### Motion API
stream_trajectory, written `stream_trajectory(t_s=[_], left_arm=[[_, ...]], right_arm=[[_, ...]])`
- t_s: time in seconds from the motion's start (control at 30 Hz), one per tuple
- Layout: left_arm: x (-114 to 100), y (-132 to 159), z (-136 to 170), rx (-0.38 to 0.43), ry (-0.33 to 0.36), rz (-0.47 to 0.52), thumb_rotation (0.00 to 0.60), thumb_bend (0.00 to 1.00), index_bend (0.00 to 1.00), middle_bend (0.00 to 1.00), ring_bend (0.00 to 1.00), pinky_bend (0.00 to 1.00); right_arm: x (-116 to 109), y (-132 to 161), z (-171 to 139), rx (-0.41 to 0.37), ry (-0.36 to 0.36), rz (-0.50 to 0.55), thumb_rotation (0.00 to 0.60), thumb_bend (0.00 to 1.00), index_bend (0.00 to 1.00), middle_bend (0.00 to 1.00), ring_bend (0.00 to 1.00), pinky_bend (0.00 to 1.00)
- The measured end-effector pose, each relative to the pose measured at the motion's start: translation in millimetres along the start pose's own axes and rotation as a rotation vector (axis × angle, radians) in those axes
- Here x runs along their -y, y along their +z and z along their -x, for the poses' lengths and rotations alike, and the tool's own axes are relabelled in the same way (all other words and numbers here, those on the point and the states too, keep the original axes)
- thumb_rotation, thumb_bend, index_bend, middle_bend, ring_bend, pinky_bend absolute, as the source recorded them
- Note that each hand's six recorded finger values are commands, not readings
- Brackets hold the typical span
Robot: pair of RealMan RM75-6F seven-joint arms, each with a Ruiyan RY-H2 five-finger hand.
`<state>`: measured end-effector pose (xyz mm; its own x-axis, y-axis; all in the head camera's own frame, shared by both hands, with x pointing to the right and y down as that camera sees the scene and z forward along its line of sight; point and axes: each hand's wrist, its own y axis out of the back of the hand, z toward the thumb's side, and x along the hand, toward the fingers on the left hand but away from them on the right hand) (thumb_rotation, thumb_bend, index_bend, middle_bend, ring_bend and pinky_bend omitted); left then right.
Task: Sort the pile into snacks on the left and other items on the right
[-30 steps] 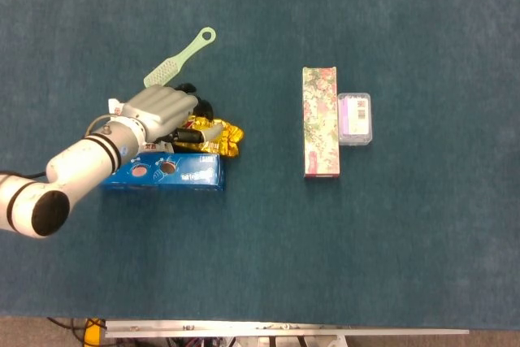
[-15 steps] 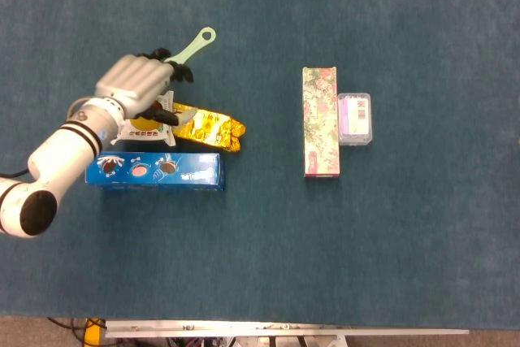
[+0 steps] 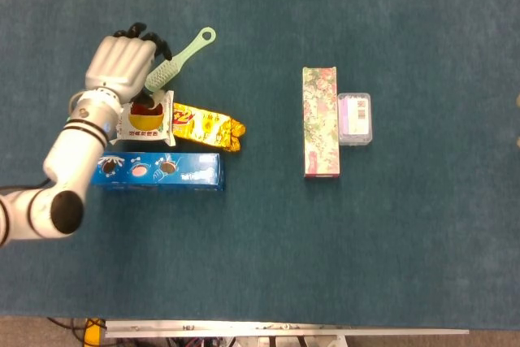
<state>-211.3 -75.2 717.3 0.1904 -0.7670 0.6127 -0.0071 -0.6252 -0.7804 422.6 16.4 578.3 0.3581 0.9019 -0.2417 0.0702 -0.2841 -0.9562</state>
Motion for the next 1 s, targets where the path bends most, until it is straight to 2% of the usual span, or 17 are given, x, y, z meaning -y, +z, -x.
stream_trajectory(t_s=[0.23,0.37,0.6,0.73,0.87,0.97,1.0], left_arm=[[3.2,14.3,-22.2,-0.055,0.028,-0.007,0.515,0.31,0.31,0.2,0.07,0.17],[5.9,20.4,-30.6,-0.07,0.03,-0.03,0.415,0.31,0.31,0.2,0.07,0.17],[17.3,27.6,-43.6,-0.102,0.015,-0.079,0.358,0.31,0.27,0.19,0.07,0.17],[24.5,25.0,-49.8,-0.133,0.001,-0.098,0.365,0.31,0.22,0.17,0.07,0.17],[31.6,21.5,-52.6,-0.145,-0.021,-0.117,0.516,0.31,0.19,0.15,0.06,0.17],[34.9,20.0,-53.6,-0.146,-0.034,-0.121,0.529,0.31,0.19,0.14,0.06,0.17],[35.2,19.8,-53.8,-0.145,-0.037,-0.119,0.495,0.31,0.2,0.14,0.06,0.17]], right_arm=[[0.8,-3.1,-1.1,0.007,0.004,0.0,0.6,0.01,0.48,0.42,0.35,0.47],[1.1,-5.4,-1.3,0.012,0.005,0.002,0.6,0.01,0.48,0.42,0.35,0.47],[1.9,-9.7,-2.5,0.023,0.01,0.002,0.6,0.01,0.48,0.42,0.35,0.47],[2.2,-12.6,-3.5,0.031,0.013,0.001,0.6,0.01,0.48,0.42,0.35,0.47],[2.5,-13.3,-3.7,0.034,0.014,0.002,0.6,0.01,0.48,0.42,0.35,0.47],[2.9,-12.7,-3.4,0.033,0.016,0.001,0.6,0.01,0.48,0.42,0.35,0.47],[2.8,-12.5,-3.2,0.032,0.016,0.0,0.6,0.01,0.48,0.42,0.35,0.47]])
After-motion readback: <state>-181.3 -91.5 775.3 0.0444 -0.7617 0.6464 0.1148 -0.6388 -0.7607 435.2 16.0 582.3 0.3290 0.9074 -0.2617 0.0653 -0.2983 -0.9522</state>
